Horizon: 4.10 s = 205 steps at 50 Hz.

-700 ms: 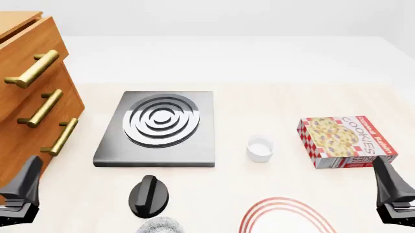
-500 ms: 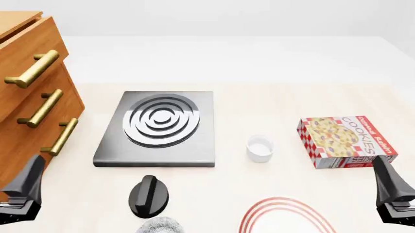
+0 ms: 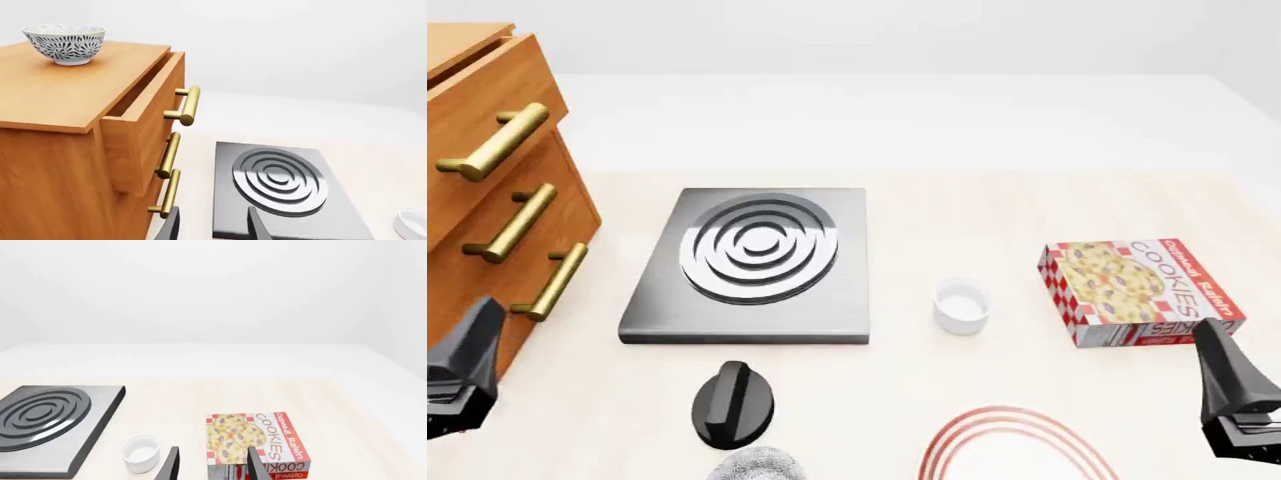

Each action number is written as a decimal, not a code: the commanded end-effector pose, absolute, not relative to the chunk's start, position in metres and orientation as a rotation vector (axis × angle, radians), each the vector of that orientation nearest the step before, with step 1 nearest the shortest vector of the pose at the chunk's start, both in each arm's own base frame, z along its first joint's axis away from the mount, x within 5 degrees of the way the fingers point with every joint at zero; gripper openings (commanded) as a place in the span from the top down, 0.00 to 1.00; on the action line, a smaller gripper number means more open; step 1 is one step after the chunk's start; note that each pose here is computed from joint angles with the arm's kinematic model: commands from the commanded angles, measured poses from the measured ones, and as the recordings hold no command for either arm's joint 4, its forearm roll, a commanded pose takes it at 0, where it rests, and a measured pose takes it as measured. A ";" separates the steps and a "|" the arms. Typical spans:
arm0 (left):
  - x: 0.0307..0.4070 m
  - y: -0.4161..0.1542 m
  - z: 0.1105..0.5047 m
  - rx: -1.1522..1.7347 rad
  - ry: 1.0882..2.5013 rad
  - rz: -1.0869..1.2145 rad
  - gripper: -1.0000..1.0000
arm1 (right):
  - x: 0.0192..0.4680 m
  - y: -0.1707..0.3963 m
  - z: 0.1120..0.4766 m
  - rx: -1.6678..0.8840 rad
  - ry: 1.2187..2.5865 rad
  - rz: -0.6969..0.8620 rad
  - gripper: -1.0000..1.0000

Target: Pick the akita bowl on the wooden cabinet and place it on the plate.

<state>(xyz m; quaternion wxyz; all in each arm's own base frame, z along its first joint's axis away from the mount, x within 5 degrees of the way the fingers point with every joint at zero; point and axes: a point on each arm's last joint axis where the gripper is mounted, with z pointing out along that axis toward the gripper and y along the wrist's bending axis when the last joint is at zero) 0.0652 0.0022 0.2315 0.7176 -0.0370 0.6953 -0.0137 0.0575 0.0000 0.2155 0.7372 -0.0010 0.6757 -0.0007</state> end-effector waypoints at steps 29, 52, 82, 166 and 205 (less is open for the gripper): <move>0.043 0.000 0.359 -0.063 1.527 -0.082 0.00 | 0.058 0.000 0.216 -0.002 1.484 -0.001 0.00; 0.047 0.001 0.430 -0.118 1.529 -0.092 0.00 | 0.058 0.000 0.216 -0.002 1.484 -0.001 0.00; 0.058 0.016 0.487 -0.368 1.481 0.046 0.00 | 0.058 0.000 0.216 -0.002 1.484 -0.001 0.00; 0.181 0.137 0.479 -0.868 1.455 0.164 0.00 | 0.058 0.000 0.216 -0.002 1.484 -0.001 0.00; 0.198 0.156 0.469 -0.957 1.451 0.125 0.00 | 0.058 0.000 0.216 -0.002 1.484 -0.001 0.00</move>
